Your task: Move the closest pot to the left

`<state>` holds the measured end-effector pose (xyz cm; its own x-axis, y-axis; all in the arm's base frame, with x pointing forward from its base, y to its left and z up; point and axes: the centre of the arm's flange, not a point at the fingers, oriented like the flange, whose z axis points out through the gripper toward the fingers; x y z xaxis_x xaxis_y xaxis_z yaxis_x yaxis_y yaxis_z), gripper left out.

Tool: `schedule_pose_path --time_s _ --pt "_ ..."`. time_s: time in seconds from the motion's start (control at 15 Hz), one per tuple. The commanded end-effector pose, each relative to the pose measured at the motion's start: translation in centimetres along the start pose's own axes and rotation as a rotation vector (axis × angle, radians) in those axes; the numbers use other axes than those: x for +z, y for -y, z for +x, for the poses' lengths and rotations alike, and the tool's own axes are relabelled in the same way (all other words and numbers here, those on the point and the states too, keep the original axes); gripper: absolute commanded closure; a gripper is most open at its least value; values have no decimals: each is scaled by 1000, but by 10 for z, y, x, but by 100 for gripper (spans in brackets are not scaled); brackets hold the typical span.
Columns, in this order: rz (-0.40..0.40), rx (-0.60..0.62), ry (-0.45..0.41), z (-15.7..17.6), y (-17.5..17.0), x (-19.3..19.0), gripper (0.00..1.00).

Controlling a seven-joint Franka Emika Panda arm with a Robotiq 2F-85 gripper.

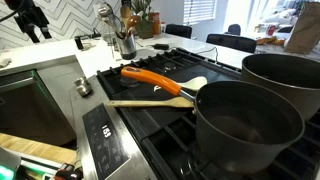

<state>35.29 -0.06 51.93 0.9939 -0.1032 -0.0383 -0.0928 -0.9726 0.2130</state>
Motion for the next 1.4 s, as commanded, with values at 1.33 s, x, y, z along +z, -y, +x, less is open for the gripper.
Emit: schedule_pose_path --time_s 1.33 --pt "40 181 -53 4 -72 -12 0"
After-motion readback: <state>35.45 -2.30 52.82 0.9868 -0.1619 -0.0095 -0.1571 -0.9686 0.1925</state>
